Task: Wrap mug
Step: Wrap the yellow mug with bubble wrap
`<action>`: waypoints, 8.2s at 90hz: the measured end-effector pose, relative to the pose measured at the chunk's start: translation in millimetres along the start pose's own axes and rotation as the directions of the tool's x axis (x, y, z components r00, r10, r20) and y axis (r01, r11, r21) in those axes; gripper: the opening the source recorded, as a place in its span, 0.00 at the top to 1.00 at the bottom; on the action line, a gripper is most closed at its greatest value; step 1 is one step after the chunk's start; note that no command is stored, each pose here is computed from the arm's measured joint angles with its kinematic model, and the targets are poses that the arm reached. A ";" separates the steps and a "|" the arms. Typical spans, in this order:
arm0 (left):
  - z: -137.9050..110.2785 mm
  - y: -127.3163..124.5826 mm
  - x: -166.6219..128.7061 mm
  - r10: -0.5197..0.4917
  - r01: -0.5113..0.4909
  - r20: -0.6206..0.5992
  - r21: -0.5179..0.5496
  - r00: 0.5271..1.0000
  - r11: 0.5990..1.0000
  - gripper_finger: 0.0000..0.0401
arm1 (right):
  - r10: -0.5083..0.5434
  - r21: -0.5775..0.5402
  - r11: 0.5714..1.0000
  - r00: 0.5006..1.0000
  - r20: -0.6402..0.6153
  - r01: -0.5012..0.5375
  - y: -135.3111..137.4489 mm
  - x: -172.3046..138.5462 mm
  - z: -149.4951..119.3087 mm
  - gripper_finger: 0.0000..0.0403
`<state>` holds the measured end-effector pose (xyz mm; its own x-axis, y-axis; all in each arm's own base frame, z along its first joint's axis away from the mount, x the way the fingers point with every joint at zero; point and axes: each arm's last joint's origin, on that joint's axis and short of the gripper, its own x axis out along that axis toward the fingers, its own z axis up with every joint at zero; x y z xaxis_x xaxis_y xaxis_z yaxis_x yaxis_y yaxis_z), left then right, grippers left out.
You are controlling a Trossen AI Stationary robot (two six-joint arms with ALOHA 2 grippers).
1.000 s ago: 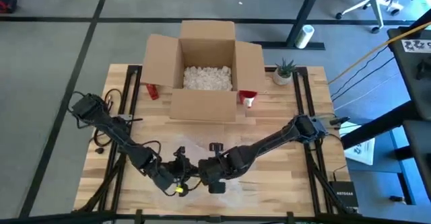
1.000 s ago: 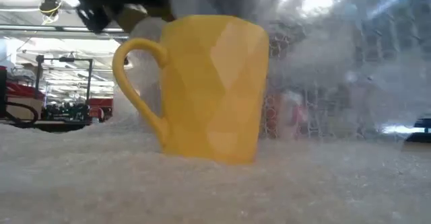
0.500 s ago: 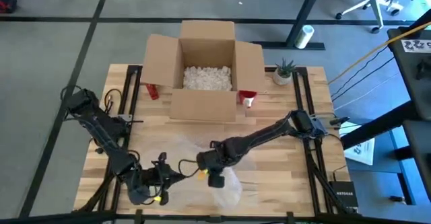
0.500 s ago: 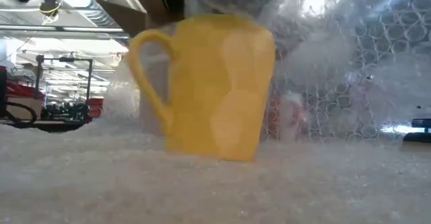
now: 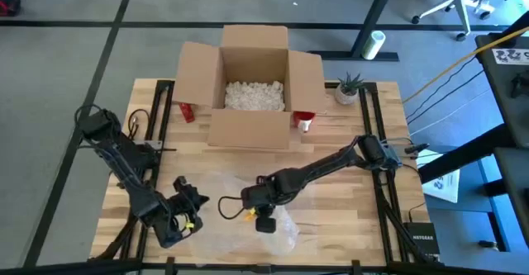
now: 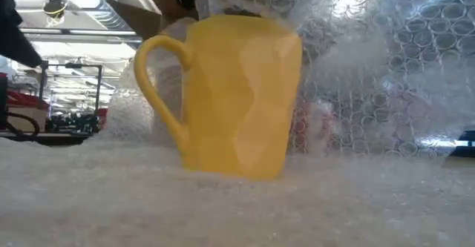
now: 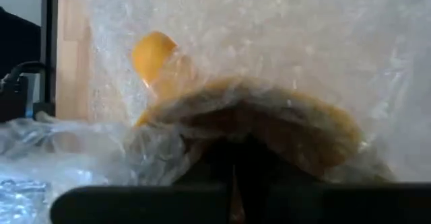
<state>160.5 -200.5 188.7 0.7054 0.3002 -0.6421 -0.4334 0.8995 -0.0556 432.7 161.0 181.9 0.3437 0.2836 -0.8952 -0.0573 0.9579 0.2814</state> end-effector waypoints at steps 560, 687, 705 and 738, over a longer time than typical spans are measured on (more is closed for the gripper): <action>76.8 -43.3 57.5 -0.560 0.554 0.190 0.087 0.807 0.828 0.82 | -0.083 -0.160 0.983 0.994 0.068 0.093 56.6 -19.7 -2.9 1.00; 65.0 -59.2 60.3 -0.665 0.669 0.176 0.047 0.725 0.742 0.82 | -0.081 -0.100 0.991 0.995 0.064 0.088 53.7 0.6 -14.9 1.00; 46.5 -60.1 66.3 -0.629 0.633 0.072 -0.080 0.774 0.770 0.82 | -0.072 -0.064 0.995 0.996 0.048 0.075 47.7 2.7 -14.9 1.00; 30.8 -66.6 61.5 -0.640 0.634 0.024 -0.174 0.768 0.754 0.82 | -0.054 -0.058 0.997 0.995 0.078 0.059 46.4 3.1 -11.0 1.00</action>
<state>250.0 -232.2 176.5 0.8327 -0.3375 -0.4390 0.0230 0.8132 -0.5816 420.8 206.8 188.3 0.4189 0.2267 -0.8793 -0.0912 0.9739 0.2077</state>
